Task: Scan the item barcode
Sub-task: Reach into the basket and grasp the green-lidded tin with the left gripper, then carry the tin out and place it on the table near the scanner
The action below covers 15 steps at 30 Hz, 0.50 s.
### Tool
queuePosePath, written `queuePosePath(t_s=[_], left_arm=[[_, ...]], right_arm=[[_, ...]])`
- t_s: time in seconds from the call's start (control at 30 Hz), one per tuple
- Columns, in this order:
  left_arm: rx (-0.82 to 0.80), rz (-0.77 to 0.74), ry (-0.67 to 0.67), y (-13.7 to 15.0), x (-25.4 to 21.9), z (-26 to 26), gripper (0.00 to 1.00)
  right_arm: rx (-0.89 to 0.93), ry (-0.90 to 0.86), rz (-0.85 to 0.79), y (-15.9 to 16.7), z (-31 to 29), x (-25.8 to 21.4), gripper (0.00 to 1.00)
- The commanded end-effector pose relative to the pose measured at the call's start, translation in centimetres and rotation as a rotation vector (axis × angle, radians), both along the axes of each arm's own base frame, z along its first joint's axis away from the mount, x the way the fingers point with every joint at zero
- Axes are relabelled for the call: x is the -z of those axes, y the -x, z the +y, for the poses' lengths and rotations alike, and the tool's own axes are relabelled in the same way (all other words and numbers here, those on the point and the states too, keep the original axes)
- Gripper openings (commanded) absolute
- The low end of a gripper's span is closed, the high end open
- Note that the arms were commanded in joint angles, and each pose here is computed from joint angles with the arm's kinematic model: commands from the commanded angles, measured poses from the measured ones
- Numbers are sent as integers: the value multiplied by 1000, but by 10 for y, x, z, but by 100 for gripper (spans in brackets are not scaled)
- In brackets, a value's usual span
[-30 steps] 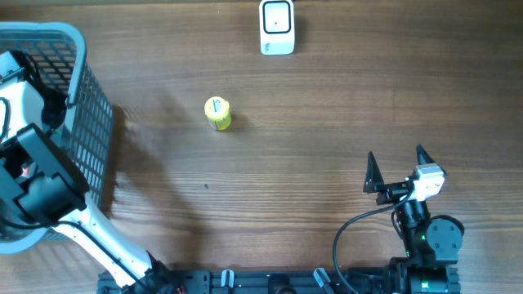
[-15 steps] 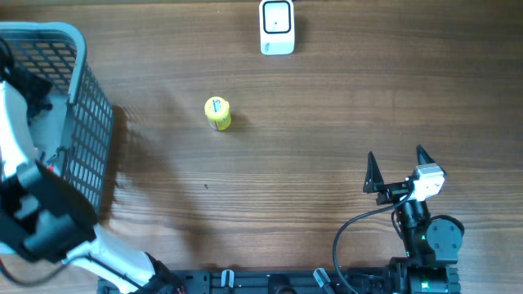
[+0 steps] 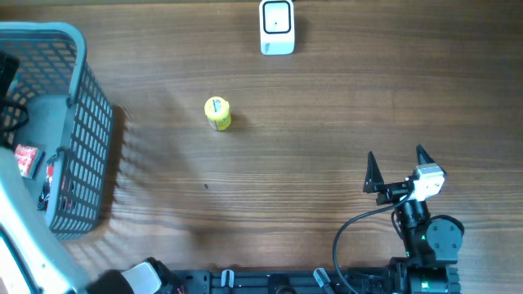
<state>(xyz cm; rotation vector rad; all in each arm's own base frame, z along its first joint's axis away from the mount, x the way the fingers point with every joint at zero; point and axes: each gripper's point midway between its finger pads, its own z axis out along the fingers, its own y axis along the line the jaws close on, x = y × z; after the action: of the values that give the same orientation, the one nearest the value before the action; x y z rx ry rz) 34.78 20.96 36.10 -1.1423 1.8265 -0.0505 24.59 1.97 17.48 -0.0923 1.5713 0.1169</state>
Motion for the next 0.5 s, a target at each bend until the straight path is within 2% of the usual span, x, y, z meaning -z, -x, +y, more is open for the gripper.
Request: queuePosePath(t_s=[0.0, 0.17, 0.27, 0.47], left_arm=[[169, -136, 102, -5, -28, -44, 68], [343, -155, 171, -21, -31, -100, 68], [486, -145, 178, -34, -31, -154, 68], [703, -52, 107, -42, -14, -273, 68]], right_arm=[[3, -13, -6, 0, 0, -1, 100], [3, -13, -6, 0, 0, -1, 100], [3, -13, -6, 0, 0, -1, 100], [3, -13, -6, 0, 0, -1, 100]])
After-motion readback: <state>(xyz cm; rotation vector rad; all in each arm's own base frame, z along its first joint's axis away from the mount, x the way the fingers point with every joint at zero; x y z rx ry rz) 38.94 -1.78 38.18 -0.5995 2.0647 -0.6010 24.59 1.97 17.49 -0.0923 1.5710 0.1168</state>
